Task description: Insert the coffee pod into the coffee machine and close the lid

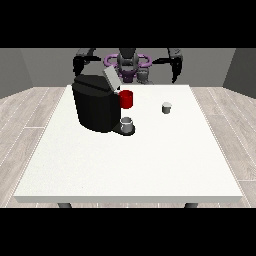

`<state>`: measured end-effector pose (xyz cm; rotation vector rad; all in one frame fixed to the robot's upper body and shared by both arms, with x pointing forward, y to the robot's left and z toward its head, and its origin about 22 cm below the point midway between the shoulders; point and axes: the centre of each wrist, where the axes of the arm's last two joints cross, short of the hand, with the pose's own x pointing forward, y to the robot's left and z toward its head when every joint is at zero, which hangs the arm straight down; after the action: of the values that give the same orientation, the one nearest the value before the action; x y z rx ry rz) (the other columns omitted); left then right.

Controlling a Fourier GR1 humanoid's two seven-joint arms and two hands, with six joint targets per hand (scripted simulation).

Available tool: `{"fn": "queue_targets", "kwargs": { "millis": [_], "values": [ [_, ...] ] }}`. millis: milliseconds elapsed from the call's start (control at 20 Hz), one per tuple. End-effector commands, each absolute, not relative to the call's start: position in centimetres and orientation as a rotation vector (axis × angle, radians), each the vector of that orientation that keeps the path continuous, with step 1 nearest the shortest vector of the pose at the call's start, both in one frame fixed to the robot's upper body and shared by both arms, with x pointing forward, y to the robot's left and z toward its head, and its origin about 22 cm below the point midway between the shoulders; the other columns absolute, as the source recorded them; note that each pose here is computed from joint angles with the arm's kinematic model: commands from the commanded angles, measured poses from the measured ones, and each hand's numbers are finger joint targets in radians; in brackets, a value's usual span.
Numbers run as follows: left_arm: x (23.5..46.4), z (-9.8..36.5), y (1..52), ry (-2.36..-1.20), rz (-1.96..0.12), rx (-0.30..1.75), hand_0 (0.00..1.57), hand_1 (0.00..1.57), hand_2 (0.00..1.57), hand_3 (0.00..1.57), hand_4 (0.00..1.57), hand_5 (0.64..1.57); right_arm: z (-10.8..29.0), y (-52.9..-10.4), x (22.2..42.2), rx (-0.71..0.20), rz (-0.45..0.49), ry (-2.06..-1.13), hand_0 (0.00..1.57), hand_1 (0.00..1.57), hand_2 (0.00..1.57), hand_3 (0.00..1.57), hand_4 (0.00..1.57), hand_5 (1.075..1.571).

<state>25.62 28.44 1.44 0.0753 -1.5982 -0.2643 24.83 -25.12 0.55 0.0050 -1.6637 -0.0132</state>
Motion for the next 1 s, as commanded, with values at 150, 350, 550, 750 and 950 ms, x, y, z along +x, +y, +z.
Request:
{"fn": "queue_targets", "kwargs": {
  "millis": [150, 350, 550, 750, 950],
  "values": [
    [28.8, 2.6, 33.3, -1.539, -0.388, 0.241, 0.0, 0.0, 0.0, 0.0, 0.0, 1.571, 1.0, -23.6, 25.2, 0.047, -0.009, -1.747, 0.0, 0.0, 0.0, 0.0, 0.36, 1.571],
    [30.2, 3.1, 35.2, -1.527, -0.502, 0.388, 0.0, 0.0, 0.0, 0.0, 0.0, 1.571, 4.1, -21.6, 26.9, 0.084, 0.052, -1.848, 0.0, 0.0, 0.0, 0.0, 0.34, 1.571],
    [30.7, 1.0, 34.4, -1.481, -0.561, 0.465, 0.0, 0.0, 0.0, 0.0, 0.0, 1.571, 2.4, -20.3, 25.8, 0.118, 0.054, -1.877, 0.0, 0.0, 0.0, 0.0, 0.41, 1.571],
    [32.8, 3.1, 37.1, -1.451, -0.608, 0.558, 0.0, 0.0, 0.0, 0.0, 0.0, 1.571, 4.3, -20.7, 26.8, 0.073, 0.079, -1.889, 0.0, 0.0, 0.0, 0.0, 0.42, 1.571],
    [32.1, 1.1, 38.0, -1.336, -0.617, 0.561, 0.0, 0.0, 0.0, 0.0, 0.0, 1.571, 1.6, -22.3, 25.7, 0.091, 0.051, -1.838, 0.0, 0.0, 0.0, 0.0, 0.49, 1.571]
  ]
}}
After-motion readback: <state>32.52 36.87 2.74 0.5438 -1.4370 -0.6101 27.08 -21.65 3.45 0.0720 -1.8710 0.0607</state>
